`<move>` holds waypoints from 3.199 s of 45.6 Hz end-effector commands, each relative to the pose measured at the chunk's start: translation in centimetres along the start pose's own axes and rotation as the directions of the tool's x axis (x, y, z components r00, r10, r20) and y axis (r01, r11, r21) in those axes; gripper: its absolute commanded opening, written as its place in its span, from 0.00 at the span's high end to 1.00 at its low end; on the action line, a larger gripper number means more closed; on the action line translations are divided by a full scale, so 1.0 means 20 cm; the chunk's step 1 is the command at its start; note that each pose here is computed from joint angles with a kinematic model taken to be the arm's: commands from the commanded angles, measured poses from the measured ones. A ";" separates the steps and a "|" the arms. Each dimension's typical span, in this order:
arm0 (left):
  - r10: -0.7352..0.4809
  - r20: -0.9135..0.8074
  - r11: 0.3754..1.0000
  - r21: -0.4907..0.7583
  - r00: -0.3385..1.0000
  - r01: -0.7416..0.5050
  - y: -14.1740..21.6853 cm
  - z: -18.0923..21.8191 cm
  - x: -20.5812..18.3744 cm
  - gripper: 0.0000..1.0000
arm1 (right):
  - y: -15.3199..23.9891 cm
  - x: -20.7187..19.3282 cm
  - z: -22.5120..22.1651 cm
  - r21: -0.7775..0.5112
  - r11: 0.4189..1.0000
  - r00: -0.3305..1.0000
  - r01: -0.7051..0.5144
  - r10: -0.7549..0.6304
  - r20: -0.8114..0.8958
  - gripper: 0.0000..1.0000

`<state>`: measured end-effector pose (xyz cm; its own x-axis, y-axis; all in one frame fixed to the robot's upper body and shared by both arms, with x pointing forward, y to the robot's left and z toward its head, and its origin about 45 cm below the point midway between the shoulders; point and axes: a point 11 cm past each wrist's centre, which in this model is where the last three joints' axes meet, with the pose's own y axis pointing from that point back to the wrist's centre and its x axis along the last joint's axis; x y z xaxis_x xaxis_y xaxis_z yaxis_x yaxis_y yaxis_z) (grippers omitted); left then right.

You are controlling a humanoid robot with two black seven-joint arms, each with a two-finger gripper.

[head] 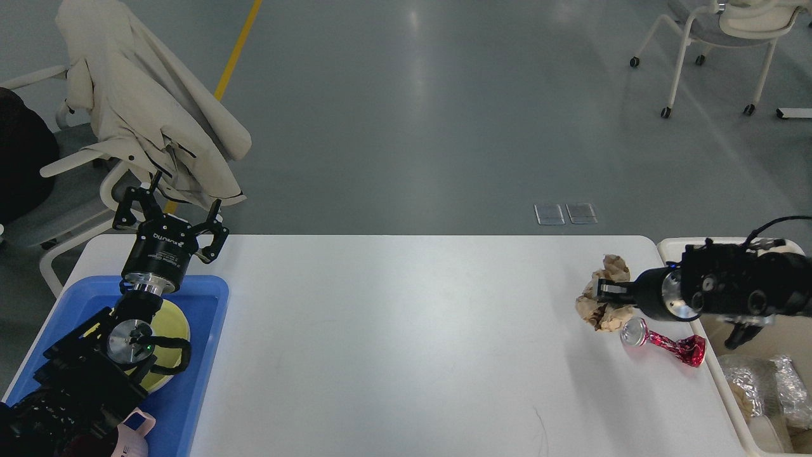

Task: Tidy desktop
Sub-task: 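Lift the beige paper and drop it into the white bin, then lower the right gripper toward the red plastic item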

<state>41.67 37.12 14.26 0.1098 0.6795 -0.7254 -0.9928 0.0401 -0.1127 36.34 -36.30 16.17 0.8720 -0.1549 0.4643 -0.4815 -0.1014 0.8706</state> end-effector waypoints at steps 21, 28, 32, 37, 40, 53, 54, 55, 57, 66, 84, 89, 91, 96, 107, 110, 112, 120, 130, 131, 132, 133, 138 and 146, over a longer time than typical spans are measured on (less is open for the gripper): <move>0.000 0.000 1.000 0.000 1.000 0.000 0.00 0.00 0.00 0.00 | 1.59 0.88 -0.23 -0.096 0.995 0.966 0.012 -0.036 -0.255 1.00; 0.000 0.000 1.000 0.000 1.000 0.000 0.00 0.00 0.00 0.00 | 1.27 0.86 0.25 -0.233 0.971 0.973 -0.050 -0.005 -0.229 1.00; 0.000 0.000 1.000 0.000 1.000 0.000 0.00 0.00 0.00 0.00 | 1.00 0.77 0.74 -0.372 0.918 0.958 -0.139 0.030 -0.285 1.00; 0.000 0.000 1.000 0.000 1.000 0.000 0.00 0.00 0.00 0.00 | 0.73 0.51 1.14 -0.466 0.866 0.943 -0.182 0.020 -0.331 1.00; 0.000 0.000 1.000 0.000 1.000 0.000 0.00 0.00 0.00 0.00 | 0.48 0.16 1.29 -0.464 0.875 0.975 -0.138 0.038 -0.218 1.00; 0.000 0.000 1.000 -0.002 1.000 0.000 0.00 0.00 0.00 0.00 | 0.04 -0.32 1.25 -0.487 0.861 0.977 -0.146 0.049 -0.206 0.80; 0.000 0.000 1.000 -0.002 1.000 0.000 0.00 0.00 0.00 0.00 | 0.04 -0.33 1.26 -0.492 0.858 0.977 -0.145 0.046 -0.207 0.73; 0.000 0.000 1.000 -0.002 1.000 0.000 0.00 0.00 0.00 0.00 | 0.04 -0.33 1.26 -0.495 0.857 0.977 -0.145 0.046 -0.208 0.65; 0.000 0.000 1.000 -0.002 1.000 0.000 0.00 0.00 0.00 0.00 | 0.04 -0.34 1.26 -0.497 0.856 0.978 -0.143 0.047 -0.202 0.08; 0.000 0.000 1.000 -0.002 1.000 0.000 0.00 0.00 0.00 0.00 | 0.04 -0.34 1.27 -0.500 0.855 0.980 -0.139 0.045 -0.195 0.00; 0.000 0.000 1.000 0.000 1.000 0.000 0.00 0.00 0.00 0.00 | 0.18 -0.03 1.22 -0.490 0.853 0.978 -0.182 0.106 -0.178 0.00; 0.000 0.000 1.000 0.000 1.000 0.000 0.00 0.00 0.00 0.00 | 0.39 0.27 0.97 -0.412 0.895 0.983 -0.171 0.124 -0.138 0.00; 0.000 0.000 1.000 0.000 1.000 0.000 0.00 0.00 0.00 0.00 | 0.55 0.36 0.78 -0.360 0.923 0.984 -0.139 0.087 -0.157 0.00; 0.000 0.000 1.000 0.000 1.000 0.000 0.00 0.00 0.00 0.00 | 0.89 0.41 0.33 -0.242 0.969 0.971 -0.060 0.000 -0.240 0.00; 0.000 0.000 1.000 0.000 1.000 0.000 0.00 0.00 0.00 0.00 | 1.44 0.46 -0.43 0.023 0.961 0.925 0.276 -0.259 -0.278 0.00; 0.000 0.000 1.000 0.000 1.000 0.000 0.00 0.00 0.00 0.00 | 1.59 0.51 -0.61 0.102 0.965 0.919 0.243 -0.195 -0.343 0.00; 0.000 0.000 1.000 0.000 1.000 0.000 0.00 0.00 0.00 0.00 | 1.67 0.54 -0.71 0.155 0.968 0.912 0.197 -0.123 -0.392 0.00; 0.000 0.000 1.000 0.000 1.000 0.000 0.00 0.00 0.00 0.00 | 1.74 0.57 -0.83 0.188 0.970 0.874 0.154 -0.045 -0.483 0.00; 0.000 0.000 1.000 0.000 1.000 0.000 0.00 0.00 0.00 0.00 | 1.13 0.46 -0.39 -0.012 0.965 0.842 0.263 -0.236 -0.485 0.00; 0.000 0.000 1.000 0.000 1.000 0.000 0.00 0.00 0.00 0.00 | 1.03 0.46 -0.30 -0.033 0.970 0.834 0.241 -0.225 -0.504 0.00; 0.000 0.000 1.000 0.000 1.000 0.000 0.00 0.00 0.00 0.00 | 0.92 0.44 -0.22 -0.051 0.974 0.823 0.222 -0.215 -0.525 0.00; 0.000 0.000 1.000 0.000 1.000 0.000 0.00 0.00 0.00 0.00 | 0.82 0.43 -0.13 -0.066 0.978 0.809 0.196 -0.199 -0.553 0.00; 0.001 0.000 1.000 0.001 1.000 -0.001 0.00 0.00 0.00 0.00 | 0.39 0.32 0.18 -0.073 0.994 0.737 0.087 -0.113 -0.666 0.00; 0.000 0.000 1.000 0.000 1.000 0.000 0.00 0.00 0.00 0.00 | -0.02 0.07 0.47 -0.092 0.996 0.716 0.012 -0.072 -0.695 0.00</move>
<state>41.68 37.11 14.27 0.1101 0.6794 -0.7255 -0.9928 0.0403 -0.1129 39.80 -42.84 23.76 0.7031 0.5854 0.4037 -0.4786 -0.0303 0.8775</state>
